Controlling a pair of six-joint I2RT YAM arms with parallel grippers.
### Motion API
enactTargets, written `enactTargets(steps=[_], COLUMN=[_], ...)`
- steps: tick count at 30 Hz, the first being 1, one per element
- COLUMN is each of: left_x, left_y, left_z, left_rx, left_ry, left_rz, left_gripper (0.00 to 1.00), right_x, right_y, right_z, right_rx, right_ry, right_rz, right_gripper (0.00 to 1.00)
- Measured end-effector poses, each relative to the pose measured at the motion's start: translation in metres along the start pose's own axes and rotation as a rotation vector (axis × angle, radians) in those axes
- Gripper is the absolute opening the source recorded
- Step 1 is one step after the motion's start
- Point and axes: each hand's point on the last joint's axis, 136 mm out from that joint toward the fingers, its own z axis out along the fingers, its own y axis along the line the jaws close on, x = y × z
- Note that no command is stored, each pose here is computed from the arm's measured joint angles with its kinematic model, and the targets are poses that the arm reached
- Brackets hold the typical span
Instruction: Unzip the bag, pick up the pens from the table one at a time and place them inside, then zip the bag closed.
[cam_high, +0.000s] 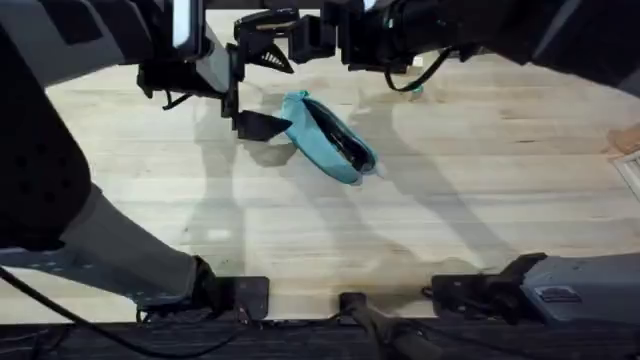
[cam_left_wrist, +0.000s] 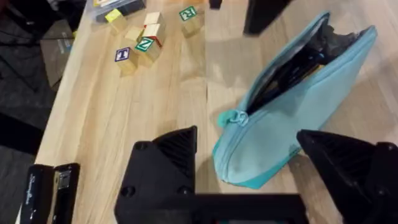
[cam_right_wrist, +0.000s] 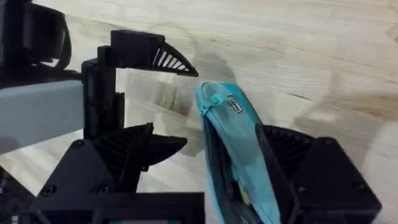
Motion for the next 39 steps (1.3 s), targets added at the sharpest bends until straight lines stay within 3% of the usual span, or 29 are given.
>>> enactTargets(steps=[7,15,23,33,39], left_x=[0.004,0.015,0.019,0.02,0.02], left_y=[-0.002,0.003,0.006,0.006,0.006], left_z=[0.001,-0.014,-0.022,-0.021,-0.021], left_rx=[0.01,-0.032,-0.053,-0.052,-0.052], left_ry=[0.028,0.05,0.055,0.057,0.059], left_rz=[0.002,-0.027,-0.038,-0.037,-0.037], left_gripper=[0.992,0.992,0.992,0.994,0.992], right_x=[0.0,0.003,0.018,0.027,0.034], right_y=[-0.001,-0.004,-0.019,-0.028,-0.029], right_z=[0.005,0.012,0.044,0.079,0.088], right_rx=[0.004,0.013,0.057,0.076,0.073], right_ry=[0.004,0.015,0.081,0.104,0.131], right_rz=[0.001,0.01,0.107,0.326,0.391], right_gripper=[0.998,0.998,0.998,0.998,0.997])
